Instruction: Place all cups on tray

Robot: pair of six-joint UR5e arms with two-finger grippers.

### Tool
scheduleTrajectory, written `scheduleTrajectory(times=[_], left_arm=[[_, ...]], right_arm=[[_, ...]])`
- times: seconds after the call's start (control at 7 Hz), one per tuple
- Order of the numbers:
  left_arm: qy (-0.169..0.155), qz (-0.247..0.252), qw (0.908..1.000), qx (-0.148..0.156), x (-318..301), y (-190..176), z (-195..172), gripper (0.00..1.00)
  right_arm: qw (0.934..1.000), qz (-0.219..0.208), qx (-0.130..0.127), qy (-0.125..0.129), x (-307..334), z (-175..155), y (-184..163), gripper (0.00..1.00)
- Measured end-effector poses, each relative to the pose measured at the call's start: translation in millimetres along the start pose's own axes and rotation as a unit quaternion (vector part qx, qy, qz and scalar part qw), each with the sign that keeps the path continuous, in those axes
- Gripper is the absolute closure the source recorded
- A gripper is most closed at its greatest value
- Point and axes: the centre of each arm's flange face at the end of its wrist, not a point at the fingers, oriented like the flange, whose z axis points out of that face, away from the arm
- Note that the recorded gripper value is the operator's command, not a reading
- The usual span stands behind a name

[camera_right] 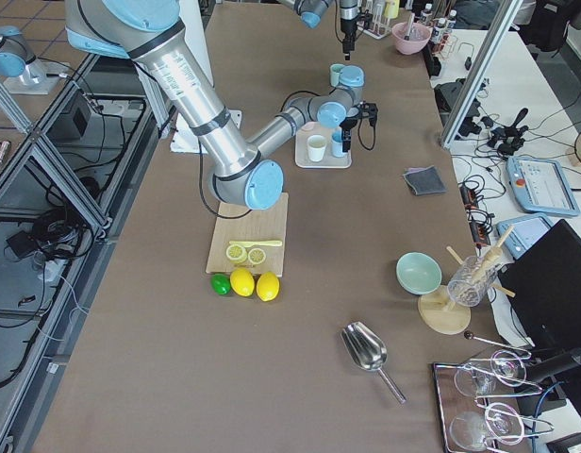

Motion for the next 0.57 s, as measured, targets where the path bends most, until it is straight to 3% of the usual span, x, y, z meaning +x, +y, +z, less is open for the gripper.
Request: scheduleTrajectory(times=[0.29, 0.43, 0.57], left_arm=[[0.008, -0.006, 0.9999, 0.004, -3, 16, 10, 0.05], [0.011, -0.008, 0.9999, 0.001, 3, 23, 18, 0.19], [0.013, -0.009, 0.9999, -0.004, 10, 29, 24, 0.95]], right_arm=[[0.9997, 0.013, -0.005, -0.019, 12, -30, -21, 0.00], [0.9995, 0.019, -0.006, -0.026, 19, -43, -31, 0.00], [0.9991, 0.025, -0.008, -0.033, 29, -56, -41, 0.00]])
